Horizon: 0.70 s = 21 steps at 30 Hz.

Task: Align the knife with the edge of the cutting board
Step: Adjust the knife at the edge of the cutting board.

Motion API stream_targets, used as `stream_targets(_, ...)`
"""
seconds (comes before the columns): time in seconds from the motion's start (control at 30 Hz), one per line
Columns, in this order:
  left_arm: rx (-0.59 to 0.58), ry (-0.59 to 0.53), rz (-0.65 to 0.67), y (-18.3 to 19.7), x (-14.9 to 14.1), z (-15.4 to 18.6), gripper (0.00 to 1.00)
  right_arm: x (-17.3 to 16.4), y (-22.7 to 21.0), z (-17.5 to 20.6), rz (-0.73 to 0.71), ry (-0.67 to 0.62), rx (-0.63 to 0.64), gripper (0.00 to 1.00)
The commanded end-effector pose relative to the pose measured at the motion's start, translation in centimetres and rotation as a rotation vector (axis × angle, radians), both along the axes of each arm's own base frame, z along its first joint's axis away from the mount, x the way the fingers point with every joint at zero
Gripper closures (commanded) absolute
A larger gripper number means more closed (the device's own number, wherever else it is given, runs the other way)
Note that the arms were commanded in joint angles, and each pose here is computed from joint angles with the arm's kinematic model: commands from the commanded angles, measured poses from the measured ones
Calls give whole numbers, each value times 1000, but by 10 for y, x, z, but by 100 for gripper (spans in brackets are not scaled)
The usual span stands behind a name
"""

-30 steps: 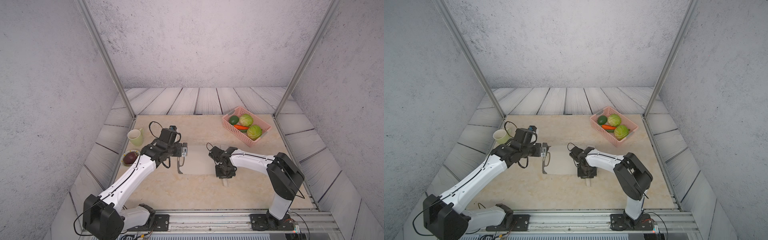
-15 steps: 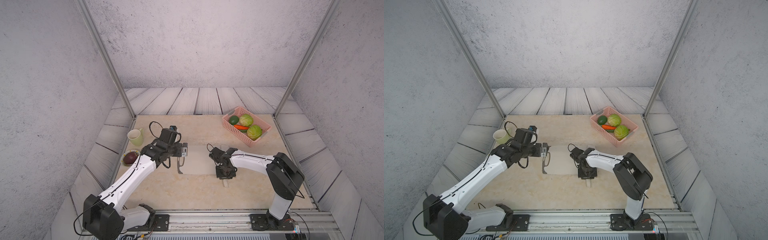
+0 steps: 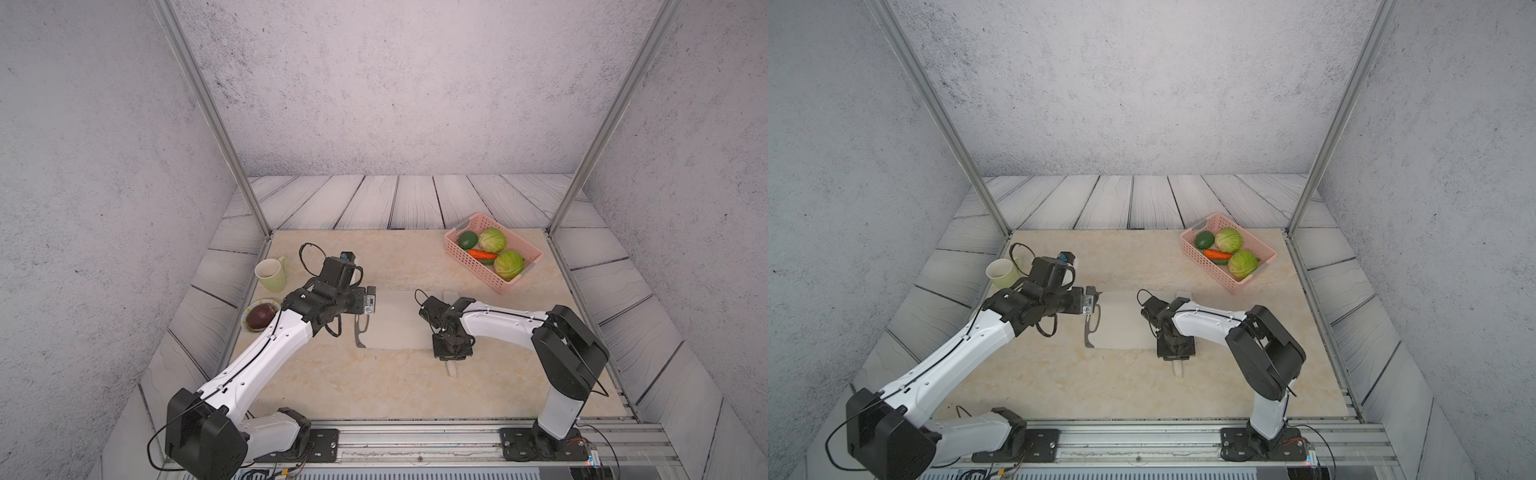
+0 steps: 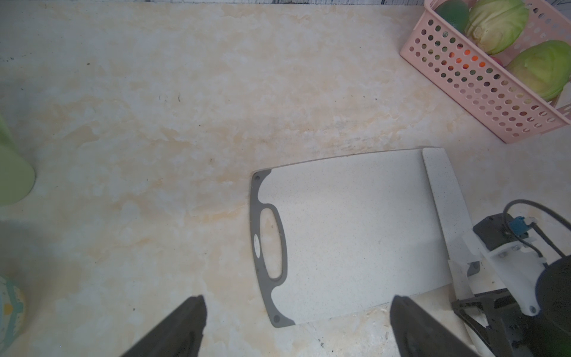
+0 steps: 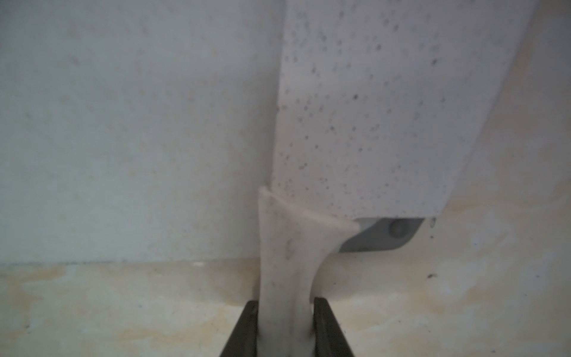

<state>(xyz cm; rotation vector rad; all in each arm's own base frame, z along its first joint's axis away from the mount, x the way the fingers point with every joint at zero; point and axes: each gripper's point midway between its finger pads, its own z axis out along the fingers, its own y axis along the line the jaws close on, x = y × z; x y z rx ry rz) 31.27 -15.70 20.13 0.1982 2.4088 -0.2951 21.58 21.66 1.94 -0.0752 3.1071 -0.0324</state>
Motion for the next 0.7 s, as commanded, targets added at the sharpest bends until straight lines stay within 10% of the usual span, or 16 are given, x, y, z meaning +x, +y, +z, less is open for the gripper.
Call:
stream_targets(0.0, 12, -12, -7, 0, 0, 7, 2, -3, -1, 2, -5, 2, 3, 81)
stream_targets(0.67, 15, -11, -7, 0, -1, 7, 2, -5, -3, 1, 2, 3, -5, 78)
